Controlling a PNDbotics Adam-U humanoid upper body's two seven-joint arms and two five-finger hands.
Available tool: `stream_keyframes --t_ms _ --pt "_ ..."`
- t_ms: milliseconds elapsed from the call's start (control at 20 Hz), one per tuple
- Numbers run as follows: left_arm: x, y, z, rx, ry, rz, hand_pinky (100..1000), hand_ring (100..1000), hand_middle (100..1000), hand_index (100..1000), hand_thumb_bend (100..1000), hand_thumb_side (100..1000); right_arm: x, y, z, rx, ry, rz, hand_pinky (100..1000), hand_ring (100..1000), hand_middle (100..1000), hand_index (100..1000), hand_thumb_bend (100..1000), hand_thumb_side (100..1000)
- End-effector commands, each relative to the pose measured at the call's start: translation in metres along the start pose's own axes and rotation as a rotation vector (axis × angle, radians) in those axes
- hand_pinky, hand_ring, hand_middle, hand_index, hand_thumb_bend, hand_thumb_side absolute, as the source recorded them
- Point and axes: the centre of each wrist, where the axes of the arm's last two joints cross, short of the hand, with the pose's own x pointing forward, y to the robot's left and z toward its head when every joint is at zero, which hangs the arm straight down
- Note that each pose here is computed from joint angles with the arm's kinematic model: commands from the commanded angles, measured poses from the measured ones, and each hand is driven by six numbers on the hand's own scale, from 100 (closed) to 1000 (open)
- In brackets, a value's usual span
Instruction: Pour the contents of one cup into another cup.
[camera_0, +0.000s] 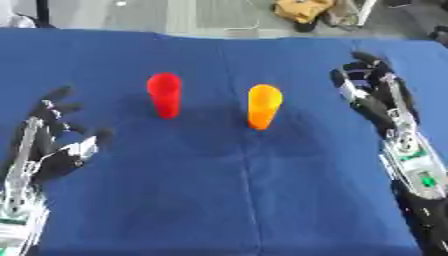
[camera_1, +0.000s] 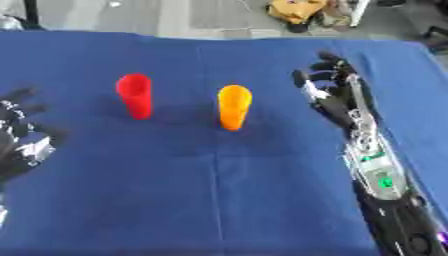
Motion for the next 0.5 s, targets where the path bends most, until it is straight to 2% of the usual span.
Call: stream_keyframes --t_ms 50,350,450,500 --pt "0.002 0.005 -0.01 0.012 -0.01 -0.069 512 762 833 872 888 374 0.009 -0.005 -0.006 0.0 -0.036 0.012 463 686 676 856 507 459" --pt "-0.009 -0.01 -0.026 -0.003 -0.001 -0.133 498 741 818 869 904 370 0.009 -0.004 -0.006 0.005 -0.036 0.01 463 686 676 856 506 462" --pt "-0.011 -0.017 -0.033 -0.004 -0.002 -0.141 481 715 793 839 844 324 0.009 -0.004 -0.006 0.006 -0.036 0.01 463 686 676 856 506 463" --pt "-0.013 -0.02 -0.036 -0.004 -0.001 -0.142 478 711 791 838 845 323 0.009 -0.004 -0.006 0.007 -0.036 0.01 463 686 676 856 506 463"
